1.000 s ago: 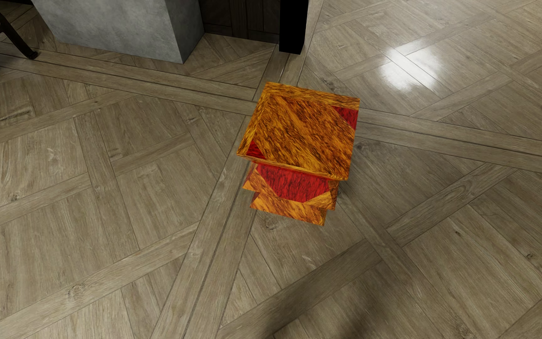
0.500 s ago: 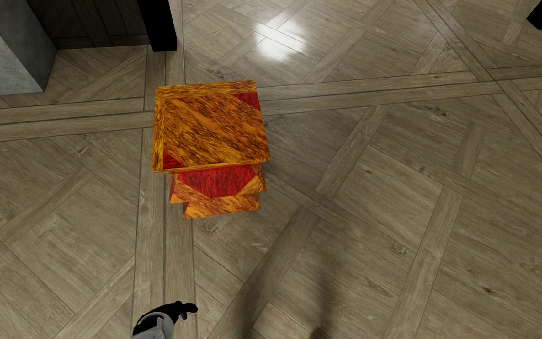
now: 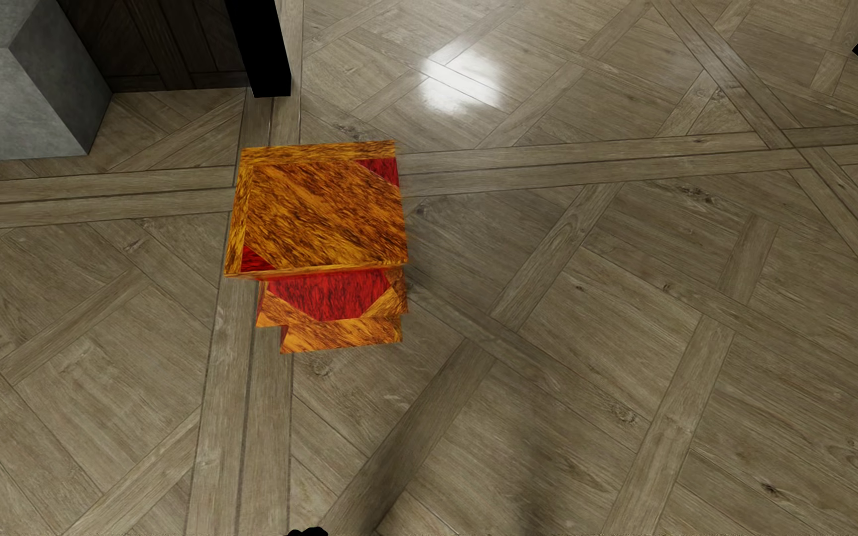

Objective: Walk towards the endtable

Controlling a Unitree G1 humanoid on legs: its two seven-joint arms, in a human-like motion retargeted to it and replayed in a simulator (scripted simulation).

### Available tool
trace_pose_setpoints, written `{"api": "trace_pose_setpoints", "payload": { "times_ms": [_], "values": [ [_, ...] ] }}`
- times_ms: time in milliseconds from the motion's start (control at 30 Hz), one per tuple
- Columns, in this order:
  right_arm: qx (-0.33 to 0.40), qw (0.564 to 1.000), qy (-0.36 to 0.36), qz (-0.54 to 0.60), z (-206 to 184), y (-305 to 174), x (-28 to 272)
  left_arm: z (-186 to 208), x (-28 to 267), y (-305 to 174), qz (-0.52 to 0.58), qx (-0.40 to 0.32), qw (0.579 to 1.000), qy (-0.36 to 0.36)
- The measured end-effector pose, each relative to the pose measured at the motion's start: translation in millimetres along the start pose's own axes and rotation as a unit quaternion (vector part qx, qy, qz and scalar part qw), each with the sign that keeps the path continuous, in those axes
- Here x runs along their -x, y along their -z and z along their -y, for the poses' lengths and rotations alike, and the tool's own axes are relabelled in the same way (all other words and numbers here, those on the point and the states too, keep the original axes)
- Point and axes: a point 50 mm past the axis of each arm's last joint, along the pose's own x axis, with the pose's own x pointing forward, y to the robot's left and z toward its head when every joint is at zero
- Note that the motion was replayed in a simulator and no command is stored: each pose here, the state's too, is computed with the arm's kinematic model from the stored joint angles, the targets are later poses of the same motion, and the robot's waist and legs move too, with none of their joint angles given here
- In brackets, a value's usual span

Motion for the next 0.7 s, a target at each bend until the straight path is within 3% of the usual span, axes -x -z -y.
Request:
{"api": "trace_pose_setpoints", "payload": {
  "times_ms": [100,200,367,467,600,700],
  "values": [
    [0.017,0.999,0.007,0.032,-1,-15,0,27,4,11,-0.020,-0.048,0.997,0.065],
    [-0.004,1.000,-0.006,0.021,-9,-16,-1,24,5,8,-0.008,-0.040,0.999,0.022],
    [0.056,0.998,-0.041,-0.004,-10,-5,-6,5,4,-17,0.033,-0.084,0.996,-0.008],
    [0.053,0.998,-0.011,0.022,3,-19,-10,3,6,-23,0.052,-0.091,0.994,-0.006],
    [0.030,0.997,0.025,0.069,16,-45,-13,23,9,-16,0.047,-0.050,0.996,0.048],
    [0.000,0.996,0.043,0.079,16,-49,-10,31,7,-19,0.044,-0.095,0.992,0.073]
  ]
}}
